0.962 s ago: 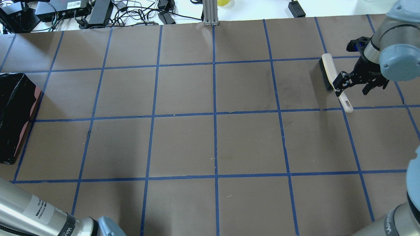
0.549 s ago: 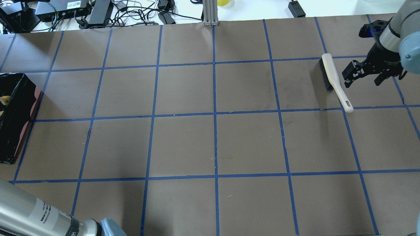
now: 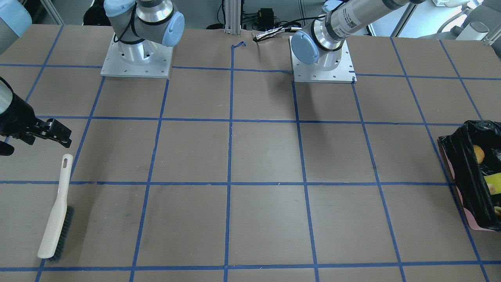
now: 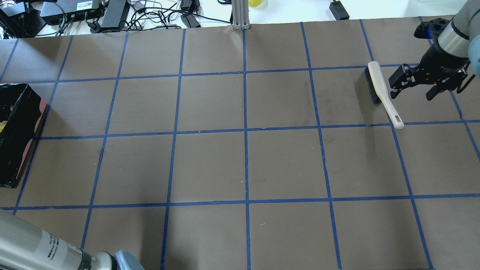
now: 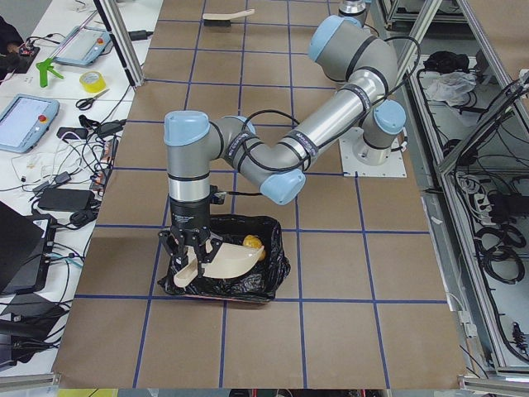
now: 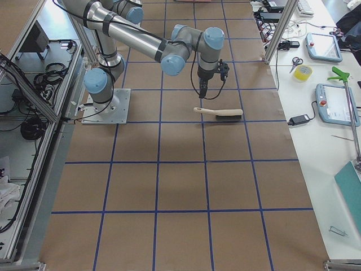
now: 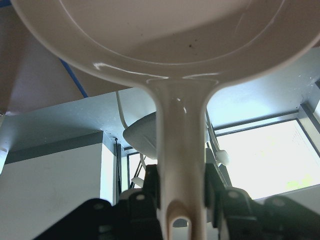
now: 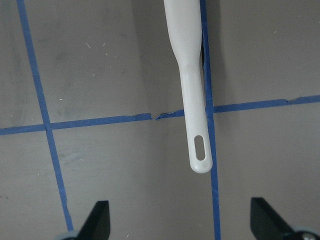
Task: Sweep and dump trash into bin
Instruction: 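Bring the dustpan back with the left gripper while the right releases the brush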
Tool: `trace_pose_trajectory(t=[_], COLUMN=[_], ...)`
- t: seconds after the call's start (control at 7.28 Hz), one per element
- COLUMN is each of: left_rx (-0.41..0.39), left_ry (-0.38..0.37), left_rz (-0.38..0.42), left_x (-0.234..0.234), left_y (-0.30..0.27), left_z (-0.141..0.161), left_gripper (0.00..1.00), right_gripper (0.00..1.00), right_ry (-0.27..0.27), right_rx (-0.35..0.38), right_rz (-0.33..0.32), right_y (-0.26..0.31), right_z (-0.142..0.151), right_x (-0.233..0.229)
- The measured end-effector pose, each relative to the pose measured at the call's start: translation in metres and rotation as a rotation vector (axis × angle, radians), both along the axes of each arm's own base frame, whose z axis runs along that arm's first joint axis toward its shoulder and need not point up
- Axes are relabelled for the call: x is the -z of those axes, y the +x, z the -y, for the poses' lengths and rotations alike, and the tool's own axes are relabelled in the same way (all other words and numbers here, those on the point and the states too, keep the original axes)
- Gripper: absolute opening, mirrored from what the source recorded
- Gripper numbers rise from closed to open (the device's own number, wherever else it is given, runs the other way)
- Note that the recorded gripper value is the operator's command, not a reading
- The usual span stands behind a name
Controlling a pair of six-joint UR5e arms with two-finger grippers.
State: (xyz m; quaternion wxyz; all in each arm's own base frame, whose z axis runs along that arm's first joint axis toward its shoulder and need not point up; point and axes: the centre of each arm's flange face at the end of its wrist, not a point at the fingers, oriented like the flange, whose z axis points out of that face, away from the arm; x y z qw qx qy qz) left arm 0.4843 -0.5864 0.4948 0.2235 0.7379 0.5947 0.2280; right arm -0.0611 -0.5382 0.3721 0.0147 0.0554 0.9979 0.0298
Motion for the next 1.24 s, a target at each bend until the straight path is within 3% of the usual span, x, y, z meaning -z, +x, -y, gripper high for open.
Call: trace_pose_trajectory(t=[0.27,0.69,1.24], left_rx=[0.004,-0.030,-0.084], left_ry=[-0.034,-0.086,-0.128], left_rz=[-0.089,-0.341,-0.623], left_x=[0.001,0.012,0.063], left_y=[-0.007,-0.035,-0.179], left_z=[0.002,0.015,0.102], left_gripper=[0.00,0.00,0.00], right_gripper=[1.00,1.00,1.00], right_ry=[-0.014,-0.045,-0.159], right_rx=[0.010,0.018,-0.037], right_rz=[0.011,0.038,-0.053], right_y=[0.007,0.014,0.091], right_z=[-0.005,-0.006,-0.007], right_x=[-0.015,-0.024,-0.072])
